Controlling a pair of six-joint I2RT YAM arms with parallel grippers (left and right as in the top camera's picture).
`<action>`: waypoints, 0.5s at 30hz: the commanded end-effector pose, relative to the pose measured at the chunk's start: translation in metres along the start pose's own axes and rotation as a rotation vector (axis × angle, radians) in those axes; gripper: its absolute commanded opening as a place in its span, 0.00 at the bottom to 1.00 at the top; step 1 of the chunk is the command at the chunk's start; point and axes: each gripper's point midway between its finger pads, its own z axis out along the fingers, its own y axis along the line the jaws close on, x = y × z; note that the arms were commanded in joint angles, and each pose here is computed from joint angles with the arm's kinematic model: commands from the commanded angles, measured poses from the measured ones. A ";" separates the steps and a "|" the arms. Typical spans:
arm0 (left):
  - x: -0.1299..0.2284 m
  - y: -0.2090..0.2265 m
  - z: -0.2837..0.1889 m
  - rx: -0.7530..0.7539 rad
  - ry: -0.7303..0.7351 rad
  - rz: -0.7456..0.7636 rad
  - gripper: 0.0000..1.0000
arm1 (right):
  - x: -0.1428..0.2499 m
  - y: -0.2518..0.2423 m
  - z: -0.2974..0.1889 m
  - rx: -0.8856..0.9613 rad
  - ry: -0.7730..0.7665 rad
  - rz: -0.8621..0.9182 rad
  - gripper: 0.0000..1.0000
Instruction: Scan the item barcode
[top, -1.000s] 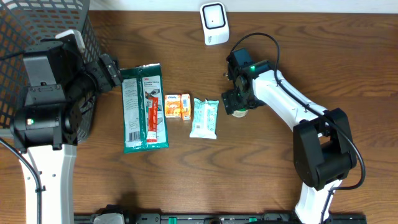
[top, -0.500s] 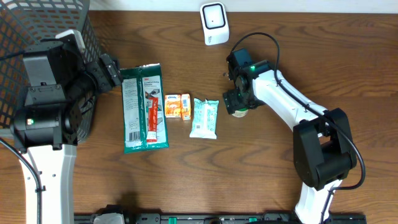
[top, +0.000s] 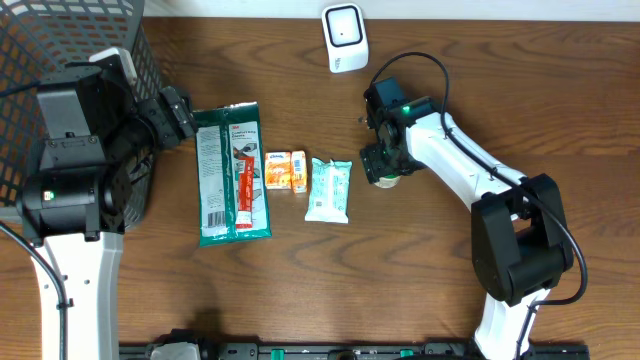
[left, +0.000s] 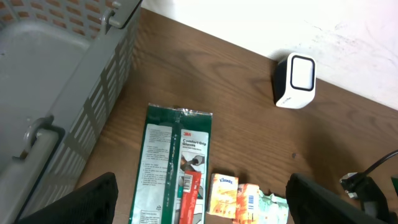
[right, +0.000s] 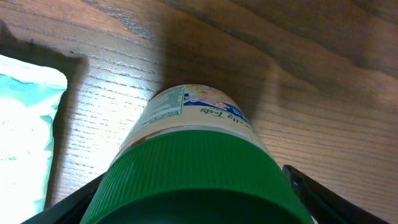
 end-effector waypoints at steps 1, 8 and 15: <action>-0.002 0.000 -0.001 0.003 -0.004 0.010 0.87 | 0.003 0.001 0.006 0.011 0.014 -0.009 0.77; -0.002 0.000 -0.001 0.003 -0.004 0.010 0.87 | 0.004 0.001 0.006 0.012 0.015 -0.009 0.78; -0.002 0.000 -0.001 0.003 -0.004 0.010 0.87 | 0.003 0.002 0.006 0.011 0.010 -0.010 0.78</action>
